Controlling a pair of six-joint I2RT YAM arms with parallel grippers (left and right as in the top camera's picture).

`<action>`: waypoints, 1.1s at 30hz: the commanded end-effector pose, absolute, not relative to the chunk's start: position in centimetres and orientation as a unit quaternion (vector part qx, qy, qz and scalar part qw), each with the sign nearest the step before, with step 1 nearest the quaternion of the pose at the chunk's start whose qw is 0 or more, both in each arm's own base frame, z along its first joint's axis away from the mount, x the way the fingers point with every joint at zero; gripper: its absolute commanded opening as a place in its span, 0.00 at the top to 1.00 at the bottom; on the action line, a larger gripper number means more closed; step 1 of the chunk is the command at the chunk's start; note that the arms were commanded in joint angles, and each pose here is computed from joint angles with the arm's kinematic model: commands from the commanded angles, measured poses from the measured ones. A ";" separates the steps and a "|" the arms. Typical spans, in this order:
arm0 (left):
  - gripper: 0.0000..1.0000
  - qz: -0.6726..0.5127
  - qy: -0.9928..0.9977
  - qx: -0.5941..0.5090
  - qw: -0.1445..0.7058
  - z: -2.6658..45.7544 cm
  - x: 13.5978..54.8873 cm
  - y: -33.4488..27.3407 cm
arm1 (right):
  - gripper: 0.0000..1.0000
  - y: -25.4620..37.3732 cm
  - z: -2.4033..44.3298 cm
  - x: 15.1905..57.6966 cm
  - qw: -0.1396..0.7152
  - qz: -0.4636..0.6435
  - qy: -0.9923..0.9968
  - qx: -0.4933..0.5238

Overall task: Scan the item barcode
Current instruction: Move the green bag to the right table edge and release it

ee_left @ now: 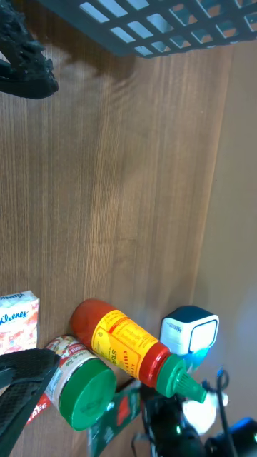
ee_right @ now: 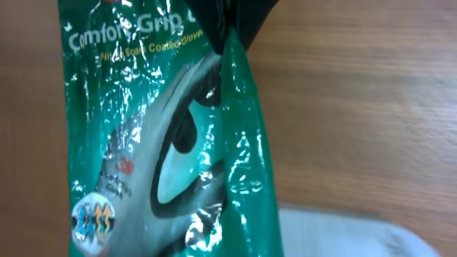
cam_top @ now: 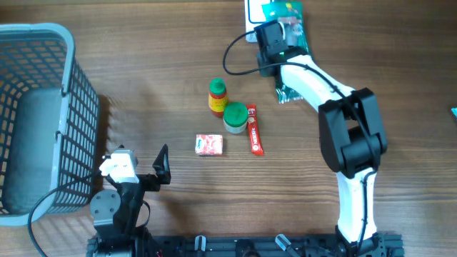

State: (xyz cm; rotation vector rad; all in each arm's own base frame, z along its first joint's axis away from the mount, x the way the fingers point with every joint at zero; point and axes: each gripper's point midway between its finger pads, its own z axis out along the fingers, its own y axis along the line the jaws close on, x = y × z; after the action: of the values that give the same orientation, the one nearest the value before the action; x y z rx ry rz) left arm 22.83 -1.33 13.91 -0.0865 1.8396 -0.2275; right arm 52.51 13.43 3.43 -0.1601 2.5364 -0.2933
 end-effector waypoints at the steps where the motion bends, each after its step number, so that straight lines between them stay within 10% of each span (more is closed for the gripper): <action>1: 0.00 -0.091 0.795 -0.030 0.599 13.6 22.9 -1.3 | 0.95 8.0 9.8 52.8 0.320 -0.103 0.939 0.078; 16: 0.00 -0.091 0.795 -0.030 0.599 13.6 22.9 -1.3 | 0.96 -19.0 7.5 46.1 0.210 -0.176 0.902 0.334; 28: 0.00 -0.091 0.795 -0.030 0.599 13.6 22.9 -1.3 | 0.88 -27.6 7.1 42.0 0.201 -0.141 0.871 0.426; 31: 0.00 -0.091 0.795 -0.030 0.599 13.6 22.9 -1.3 | 0.75 -29.4 8.4 41.0 0.203 -0.174 0.861 0.432; 33: 0.00 -0.091 0.795 -0.030 0.599 13.6 22.9 -1.3 | 0.40 -29.8 9.7 41.2 0.215 -0.177 0.863 0.423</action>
State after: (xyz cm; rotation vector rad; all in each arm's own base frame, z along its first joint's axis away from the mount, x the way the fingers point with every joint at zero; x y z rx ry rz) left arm 22.83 -1.32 13.91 -0.0867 1.8396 -0.2272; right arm 41.59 -28.34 7.18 1.1904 2.4372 -0.4208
